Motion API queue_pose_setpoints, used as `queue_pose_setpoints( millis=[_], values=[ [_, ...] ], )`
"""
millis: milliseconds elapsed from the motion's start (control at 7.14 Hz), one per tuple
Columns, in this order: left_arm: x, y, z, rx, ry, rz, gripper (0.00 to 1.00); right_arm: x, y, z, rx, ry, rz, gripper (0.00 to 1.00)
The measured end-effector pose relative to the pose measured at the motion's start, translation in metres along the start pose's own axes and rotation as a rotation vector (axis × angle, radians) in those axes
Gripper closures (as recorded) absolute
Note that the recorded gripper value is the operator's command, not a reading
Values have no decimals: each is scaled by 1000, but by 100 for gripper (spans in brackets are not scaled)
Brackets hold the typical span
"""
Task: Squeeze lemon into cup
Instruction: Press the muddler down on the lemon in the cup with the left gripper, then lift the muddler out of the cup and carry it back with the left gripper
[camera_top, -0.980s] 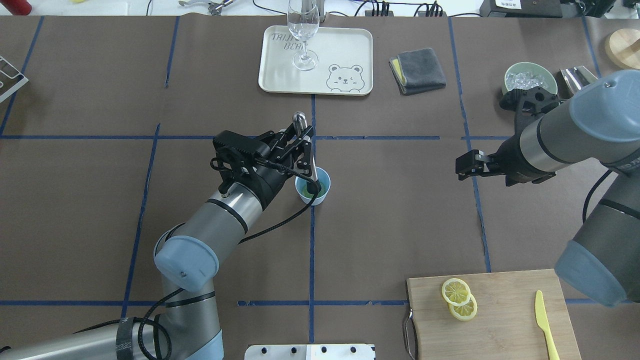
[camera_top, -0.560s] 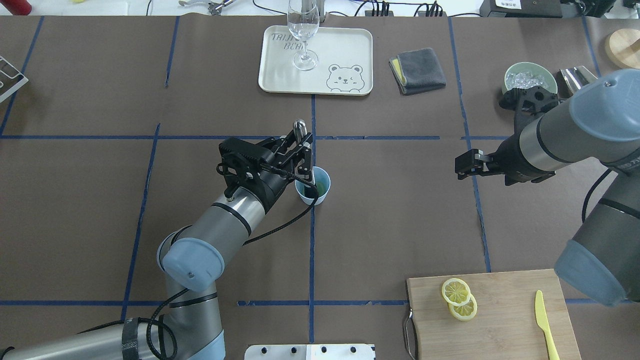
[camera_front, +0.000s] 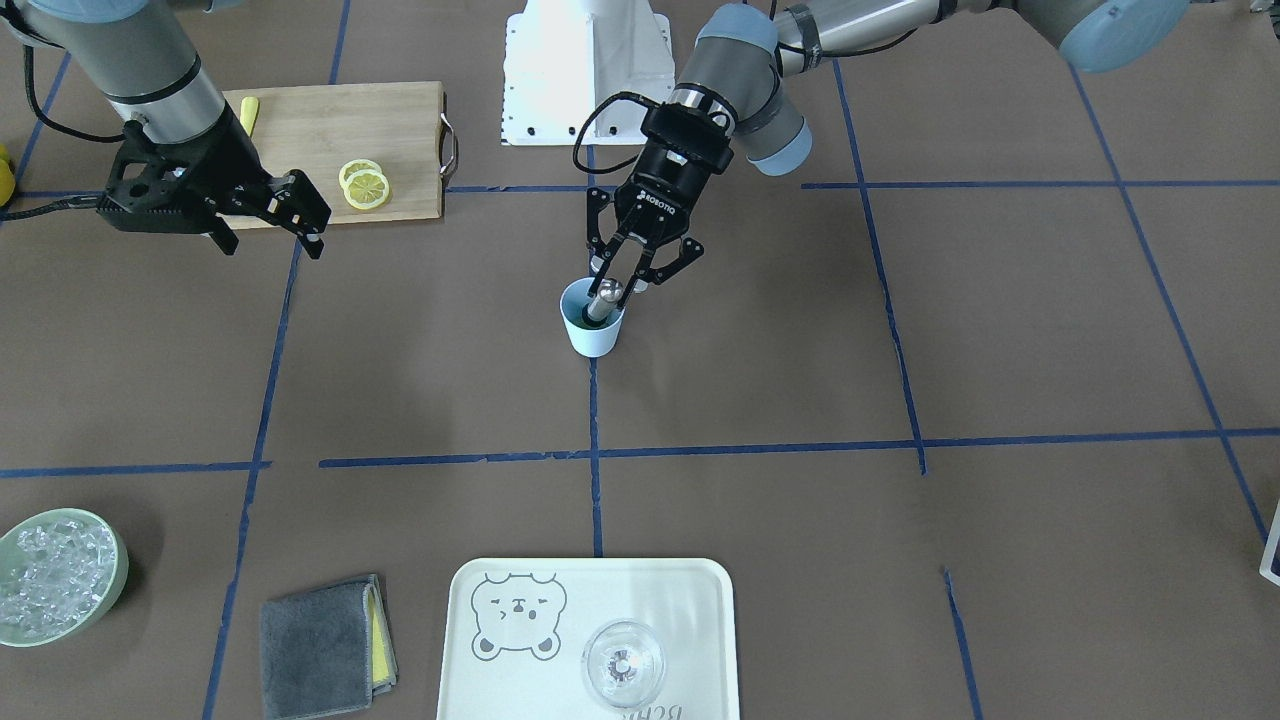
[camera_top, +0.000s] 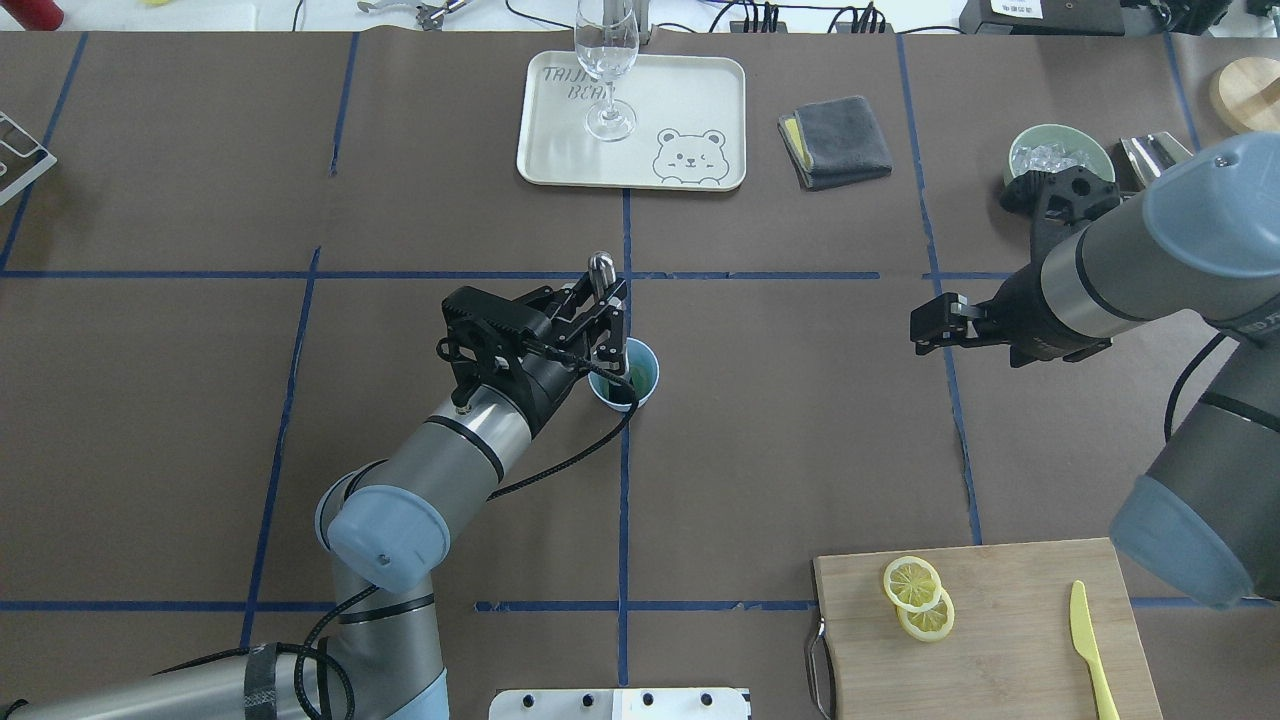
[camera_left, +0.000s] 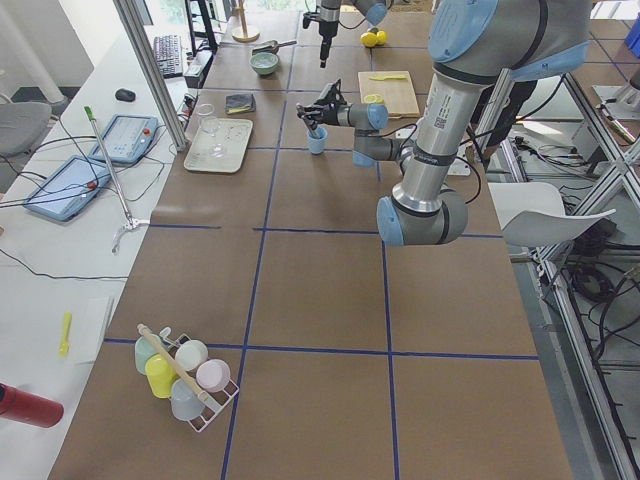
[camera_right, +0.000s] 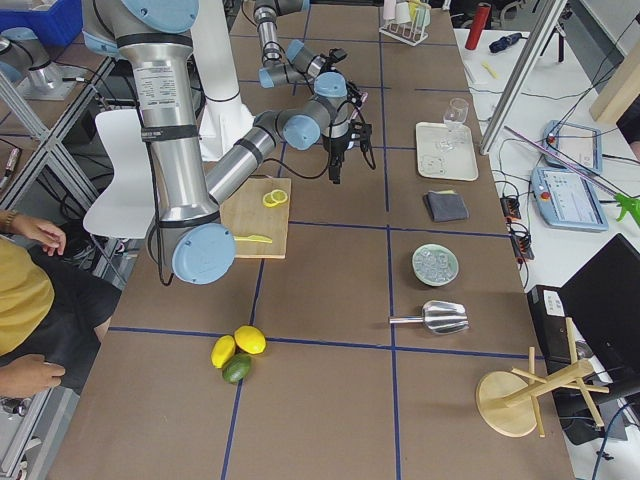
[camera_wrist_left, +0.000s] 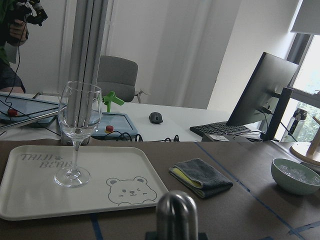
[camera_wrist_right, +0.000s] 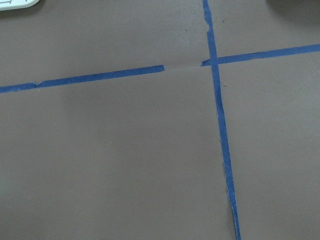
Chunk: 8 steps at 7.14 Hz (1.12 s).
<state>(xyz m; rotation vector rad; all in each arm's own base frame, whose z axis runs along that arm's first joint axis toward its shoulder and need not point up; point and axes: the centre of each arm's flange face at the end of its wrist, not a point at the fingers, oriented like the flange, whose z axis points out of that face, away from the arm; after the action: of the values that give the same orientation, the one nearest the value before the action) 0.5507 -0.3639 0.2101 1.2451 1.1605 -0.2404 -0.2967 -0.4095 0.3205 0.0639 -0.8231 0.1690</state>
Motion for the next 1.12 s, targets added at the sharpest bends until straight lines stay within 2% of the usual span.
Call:
queue_pose_setpoints(
  millis=[280,420,700,840,980,1120],
  values=[
    [4,-4,-1,2,10,0,100,0,0,0,1,-1,0,0],
    [12,-18,-4,20,29,6,100,-1,-1,-1,1,-2,0,0],
    [17,-70,-10,112,71,-20,100,-3,-1,-3,4,-7,3,0],
    [15,-83,-10,135,76,-26,100,-4,-1,-4,5,-10,3,0],
    [14,-94,-12,135,92,-26,100,-4,-1,-5,7,-12,3,0],
    [9,-107,-16,109,122,-13,100,-5,-2,-6,8,-13,3,0]
  ],
)
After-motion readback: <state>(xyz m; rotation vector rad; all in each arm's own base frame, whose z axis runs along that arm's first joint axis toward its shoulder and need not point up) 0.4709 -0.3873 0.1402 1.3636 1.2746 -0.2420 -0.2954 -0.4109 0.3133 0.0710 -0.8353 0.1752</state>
